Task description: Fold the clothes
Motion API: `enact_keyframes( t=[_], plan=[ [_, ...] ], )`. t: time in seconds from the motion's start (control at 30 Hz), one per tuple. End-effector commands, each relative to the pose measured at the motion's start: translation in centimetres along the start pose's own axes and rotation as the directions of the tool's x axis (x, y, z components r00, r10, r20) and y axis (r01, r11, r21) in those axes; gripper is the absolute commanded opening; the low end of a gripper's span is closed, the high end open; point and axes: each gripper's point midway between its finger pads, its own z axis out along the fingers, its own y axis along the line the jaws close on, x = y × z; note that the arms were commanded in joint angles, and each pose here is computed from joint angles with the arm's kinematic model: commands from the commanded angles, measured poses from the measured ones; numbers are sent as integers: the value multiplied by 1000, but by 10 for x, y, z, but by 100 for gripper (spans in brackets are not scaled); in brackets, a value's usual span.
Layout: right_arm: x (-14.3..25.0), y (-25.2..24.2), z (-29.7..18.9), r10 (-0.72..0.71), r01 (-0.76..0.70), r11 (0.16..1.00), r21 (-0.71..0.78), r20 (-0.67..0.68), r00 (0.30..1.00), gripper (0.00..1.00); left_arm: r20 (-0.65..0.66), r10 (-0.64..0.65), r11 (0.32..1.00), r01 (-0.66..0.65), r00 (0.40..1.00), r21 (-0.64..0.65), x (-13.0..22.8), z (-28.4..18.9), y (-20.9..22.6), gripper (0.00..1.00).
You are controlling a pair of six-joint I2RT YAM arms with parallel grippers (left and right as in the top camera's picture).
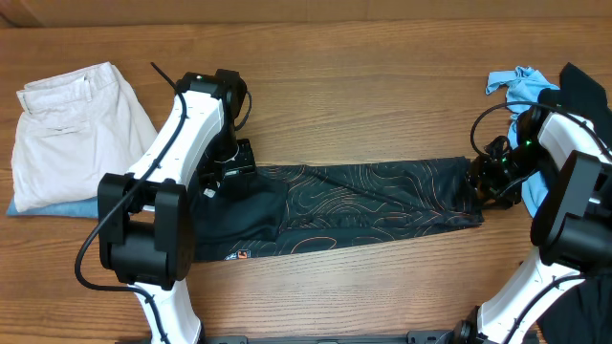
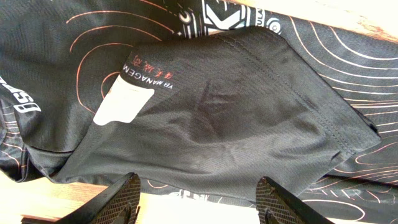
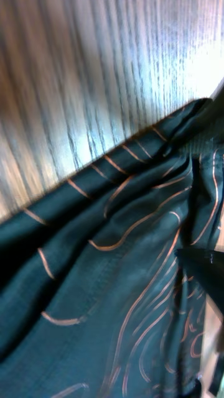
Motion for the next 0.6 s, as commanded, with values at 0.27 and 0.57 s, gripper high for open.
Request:
enact_keyframes(
  t=[0.27,0.57],
  plan=[
    [-1,13,0,-52,52,999,7,21,998,41,45,14,1000,-14,999,3,-4,-14,3,63],
    [-18,-7,-24,-65,51,990,130,101,993,53,40,22,1000,-22,999,1,-3,-14,3,63]
  ],
)
